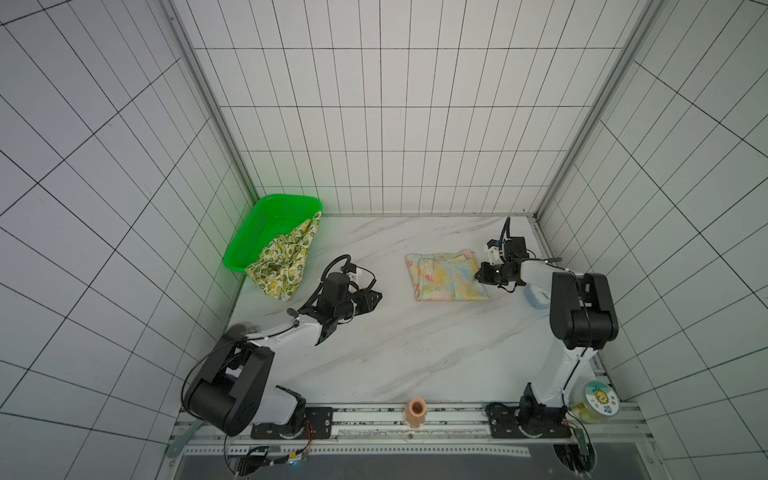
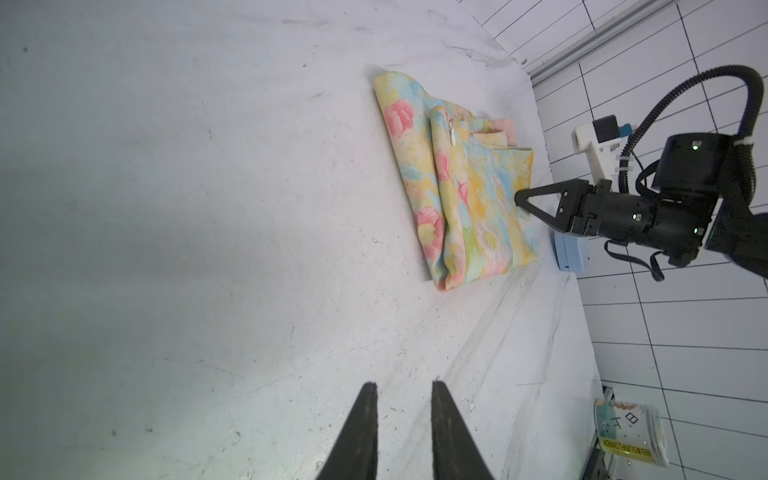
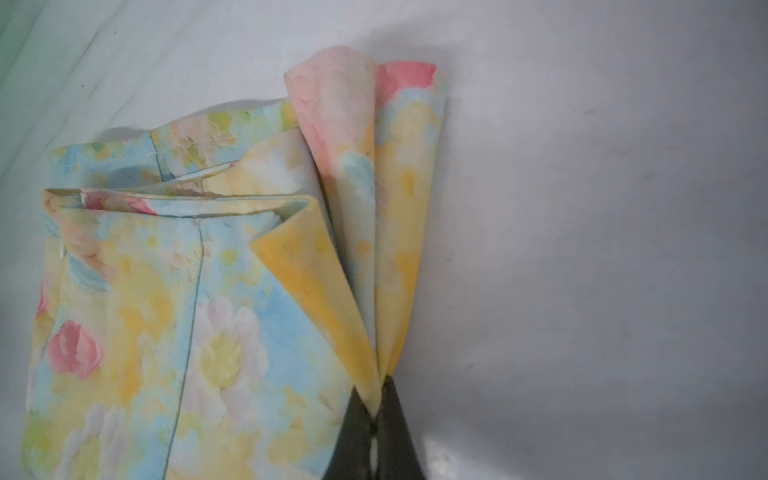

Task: Fold and stack the skirts
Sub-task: 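Drag the folded floral skirt to the far table corner with the right gripper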

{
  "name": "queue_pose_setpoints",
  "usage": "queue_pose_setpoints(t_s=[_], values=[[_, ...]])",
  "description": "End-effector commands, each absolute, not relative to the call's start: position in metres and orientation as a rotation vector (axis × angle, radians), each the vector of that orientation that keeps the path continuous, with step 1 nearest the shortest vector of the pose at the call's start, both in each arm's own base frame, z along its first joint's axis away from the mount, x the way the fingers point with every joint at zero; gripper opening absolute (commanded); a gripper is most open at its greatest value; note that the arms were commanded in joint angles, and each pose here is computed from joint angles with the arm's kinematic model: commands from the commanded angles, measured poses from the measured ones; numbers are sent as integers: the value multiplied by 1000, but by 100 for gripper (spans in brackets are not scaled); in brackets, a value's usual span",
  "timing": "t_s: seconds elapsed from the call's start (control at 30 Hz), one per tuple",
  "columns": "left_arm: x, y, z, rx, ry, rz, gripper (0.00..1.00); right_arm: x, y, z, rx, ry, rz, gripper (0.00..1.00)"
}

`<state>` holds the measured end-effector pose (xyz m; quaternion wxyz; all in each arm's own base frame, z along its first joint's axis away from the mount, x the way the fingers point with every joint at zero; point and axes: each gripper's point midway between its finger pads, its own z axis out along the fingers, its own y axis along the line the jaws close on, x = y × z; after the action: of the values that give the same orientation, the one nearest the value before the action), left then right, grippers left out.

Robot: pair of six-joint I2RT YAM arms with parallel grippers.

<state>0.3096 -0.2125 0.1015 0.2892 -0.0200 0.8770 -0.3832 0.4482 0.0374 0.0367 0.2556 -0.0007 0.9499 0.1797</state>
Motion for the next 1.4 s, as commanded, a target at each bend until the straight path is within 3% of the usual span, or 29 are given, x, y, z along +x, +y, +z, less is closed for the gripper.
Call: queue_pose_setpoints(t_s=[0.0,0.23,0.7,1.17,1.2,1.23,1.27,1.37], values=[[306,-212,108,-41,2343,-1034,28,482,7,66,-63,2512,447,0],[309,-215,119,-60,2324,-1066,37,516,-38,57,-20,2549,438,0],[321,-218,115,-92,2359,-1046,37,562,-99,58,22,2539,339,0],[324,-218,112,-110,2367,-1040,37,586,-121,84,41,2495,278,0],[324,-218,113,-111,2367,-1043,37,586,-123,87,51,2489,272,5],[325,-218,113,-112,2364,-1046,37,587,-124,91,62,2479,262,24],[325,-218,114,-114,2358,-1047,37,588,-126,95,70,2468,251,34],[325,-219,116,-116,2352,-1053,37,590,-130,112,84,2430,217,42]])
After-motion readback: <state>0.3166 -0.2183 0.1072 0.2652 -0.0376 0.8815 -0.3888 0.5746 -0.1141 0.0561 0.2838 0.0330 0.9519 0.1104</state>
